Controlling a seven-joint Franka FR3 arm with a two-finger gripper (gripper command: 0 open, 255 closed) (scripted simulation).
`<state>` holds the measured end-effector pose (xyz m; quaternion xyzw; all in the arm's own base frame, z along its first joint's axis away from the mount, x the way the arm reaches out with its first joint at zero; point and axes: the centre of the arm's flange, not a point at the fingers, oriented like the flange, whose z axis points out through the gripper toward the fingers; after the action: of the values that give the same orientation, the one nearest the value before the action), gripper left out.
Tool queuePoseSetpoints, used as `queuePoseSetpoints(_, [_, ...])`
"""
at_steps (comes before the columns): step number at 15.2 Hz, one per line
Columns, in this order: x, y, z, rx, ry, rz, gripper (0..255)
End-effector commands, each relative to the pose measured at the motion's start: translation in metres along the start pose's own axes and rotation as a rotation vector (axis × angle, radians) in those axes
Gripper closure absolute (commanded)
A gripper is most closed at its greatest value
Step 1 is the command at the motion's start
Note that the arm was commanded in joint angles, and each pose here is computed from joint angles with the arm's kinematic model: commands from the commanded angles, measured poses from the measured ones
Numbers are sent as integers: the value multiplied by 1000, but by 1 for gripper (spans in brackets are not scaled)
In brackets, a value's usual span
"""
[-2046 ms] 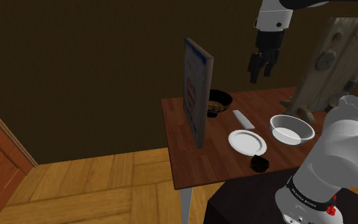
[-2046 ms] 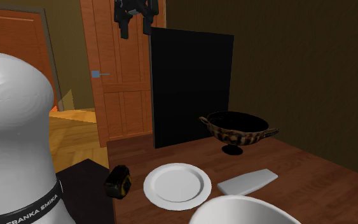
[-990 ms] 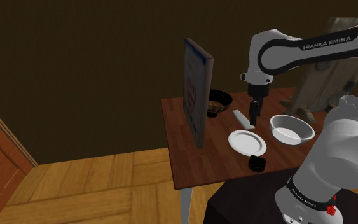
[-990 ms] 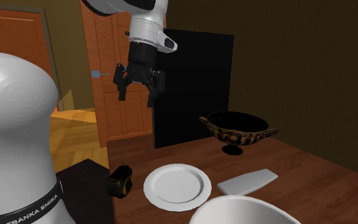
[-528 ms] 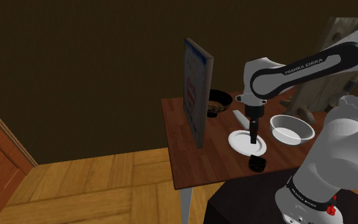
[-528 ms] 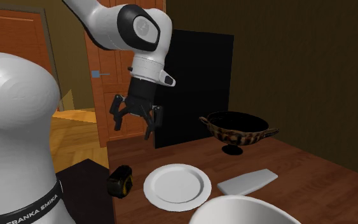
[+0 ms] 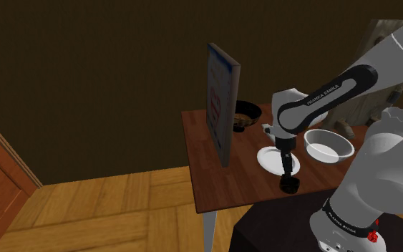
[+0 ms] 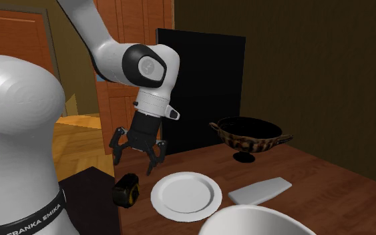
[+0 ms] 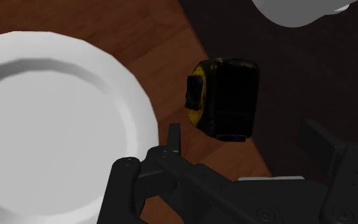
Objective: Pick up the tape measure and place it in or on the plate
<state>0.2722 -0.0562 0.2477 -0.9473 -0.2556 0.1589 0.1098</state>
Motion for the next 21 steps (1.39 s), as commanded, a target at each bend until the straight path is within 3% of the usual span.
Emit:
queuePoseSetpoints(1, [1, 0, 12, 0, 0, -2, 0])
queuePoseSetpoints(4, [1, 0, 31, 0, 0, -2, 0])
queuePoseSetpoints(12, [1, 0, 31, 0, 0, -2, 0])
queuePoseSetpoints(13, [1, 0, 31, 0, 0, -2, 255])
queuePoseSetpoints(21, [1, 0, 31, 0, 0, -2, 255])
